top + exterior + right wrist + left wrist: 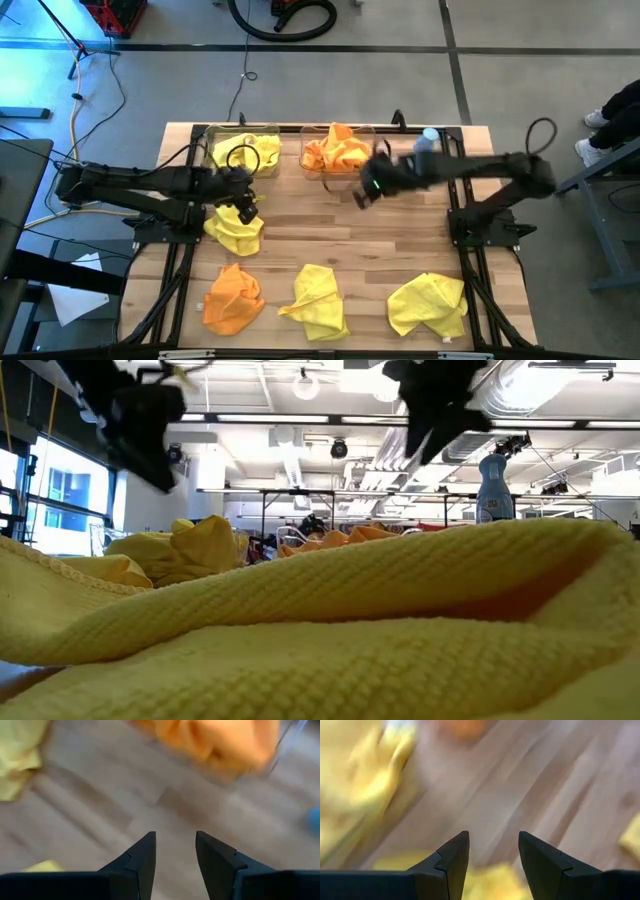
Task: Sort microfiber towel by color & place in baskets
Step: Put the yellow microfiber towel into the left transparent bin
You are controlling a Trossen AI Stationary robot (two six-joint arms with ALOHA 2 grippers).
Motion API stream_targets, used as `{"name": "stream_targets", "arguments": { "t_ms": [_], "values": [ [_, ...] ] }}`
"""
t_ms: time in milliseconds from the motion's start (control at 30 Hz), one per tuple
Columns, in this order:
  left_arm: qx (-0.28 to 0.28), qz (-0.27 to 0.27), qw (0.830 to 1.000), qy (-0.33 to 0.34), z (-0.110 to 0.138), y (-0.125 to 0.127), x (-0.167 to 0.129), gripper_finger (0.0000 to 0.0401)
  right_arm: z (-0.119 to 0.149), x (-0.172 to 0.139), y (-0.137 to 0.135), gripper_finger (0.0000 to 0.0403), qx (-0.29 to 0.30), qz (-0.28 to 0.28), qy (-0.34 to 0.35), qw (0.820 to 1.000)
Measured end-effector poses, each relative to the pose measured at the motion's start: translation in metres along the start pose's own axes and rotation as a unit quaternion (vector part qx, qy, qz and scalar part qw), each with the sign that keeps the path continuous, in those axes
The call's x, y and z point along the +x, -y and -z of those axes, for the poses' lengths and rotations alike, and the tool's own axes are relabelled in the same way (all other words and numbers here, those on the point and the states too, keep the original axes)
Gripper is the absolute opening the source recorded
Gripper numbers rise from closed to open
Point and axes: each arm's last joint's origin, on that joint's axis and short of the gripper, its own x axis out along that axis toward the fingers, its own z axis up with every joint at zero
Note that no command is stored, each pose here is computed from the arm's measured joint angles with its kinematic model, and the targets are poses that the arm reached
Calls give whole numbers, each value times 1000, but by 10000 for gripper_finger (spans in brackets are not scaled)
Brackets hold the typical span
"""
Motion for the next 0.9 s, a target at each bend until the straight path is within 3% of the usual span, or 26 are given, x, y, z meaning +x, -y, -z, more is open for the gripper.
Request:
{"name": "stream_targets", "arguments": {
  "t_ms": [200,400,600,767,900],
  "values": [
    [-29,-67,988,-136,11,-8,11,158,77,-17,-9,133,108,-32,36,993],
    [-42,-102,964,-241,28,-8,44,158,122,-24,-20,133,158,-54,46,985],
    [-61,-148,936,-314,54,-13,71,158,141,-28,-26,133,123,-64,34,990],
    [-102,-125,933,-321,67,-14,85,150,155,-32,-29,122,30,-85,27,996],
    [-138,-132,926,-325,70,-14,88,108,171,-21,-14,86,-3,-87,18,996]
  ]
}}
